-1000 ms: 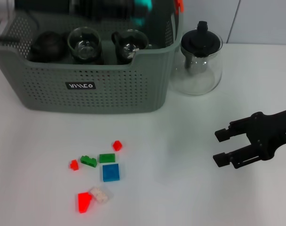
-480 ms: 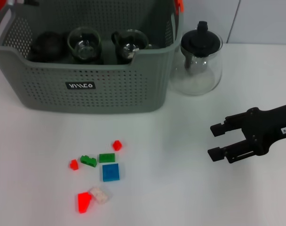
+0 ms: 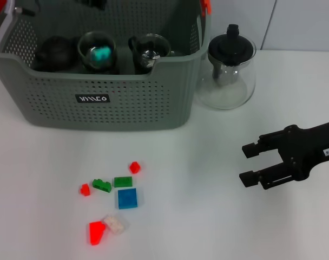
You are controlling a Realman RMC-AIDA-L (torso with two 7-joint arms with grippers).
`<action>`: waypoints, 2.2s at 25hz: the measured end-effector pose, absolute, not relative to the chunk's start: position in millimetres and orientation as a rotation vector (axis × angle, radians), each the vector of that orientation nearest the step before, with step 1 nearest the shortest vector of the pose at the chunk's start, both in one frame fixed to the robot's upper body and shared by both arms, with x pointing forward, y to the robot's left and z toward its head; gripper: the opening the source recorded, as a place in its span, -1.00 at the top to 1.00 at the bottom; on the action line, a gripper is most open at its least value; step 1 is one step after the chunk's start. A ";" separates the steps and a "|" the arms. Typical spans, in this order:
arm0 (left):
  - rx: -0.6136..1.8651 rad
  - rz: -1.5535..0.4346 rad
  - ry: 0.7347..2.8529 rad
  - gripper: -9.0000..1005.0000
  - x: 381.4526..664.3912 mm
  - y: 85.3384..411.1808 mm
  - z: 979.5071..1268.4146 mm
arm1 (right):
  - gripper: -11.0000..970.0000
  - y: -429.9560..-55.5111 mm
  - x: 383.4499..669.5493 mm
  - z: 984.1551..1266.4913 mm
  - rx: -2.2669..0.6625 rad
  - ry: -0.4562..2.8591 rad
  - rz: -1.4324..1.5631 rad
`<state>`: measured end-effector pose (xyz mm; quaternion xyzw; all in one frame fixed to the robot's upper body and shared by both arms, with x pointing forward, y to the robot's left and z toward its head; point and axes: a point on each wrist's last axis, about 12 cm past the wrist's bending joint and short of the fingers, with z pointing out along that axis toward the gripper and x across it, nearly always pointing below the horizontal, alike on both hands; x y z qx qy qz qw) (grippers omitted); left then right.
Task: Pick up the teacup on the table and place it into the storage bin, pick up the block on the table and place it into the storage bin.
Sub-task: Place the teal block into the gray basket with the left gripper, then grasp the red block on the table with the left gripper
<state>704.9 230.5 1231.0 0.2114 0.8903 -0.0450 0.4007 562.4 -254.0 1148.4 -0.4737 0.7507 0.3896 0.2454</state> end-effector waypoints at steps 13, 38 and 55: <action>0.737 -0.361 2.107 -0.60 641.7 230.5 1271.5 | -0.70 -254.9 563.2 1148.0 -1.295 2.042 1.048; 1.342 -0.360 2.513 -0.65 552.7 243.7 1165.6 | -0.70 -247.1 564.4 1137.4 -1.260 2.074 1.104; 1.527 -0.127 2.547 -0.63 566.7 209.7 1131.0 | -0.70 -247.2 563.6 1135.6 -1.240 2.089 1.123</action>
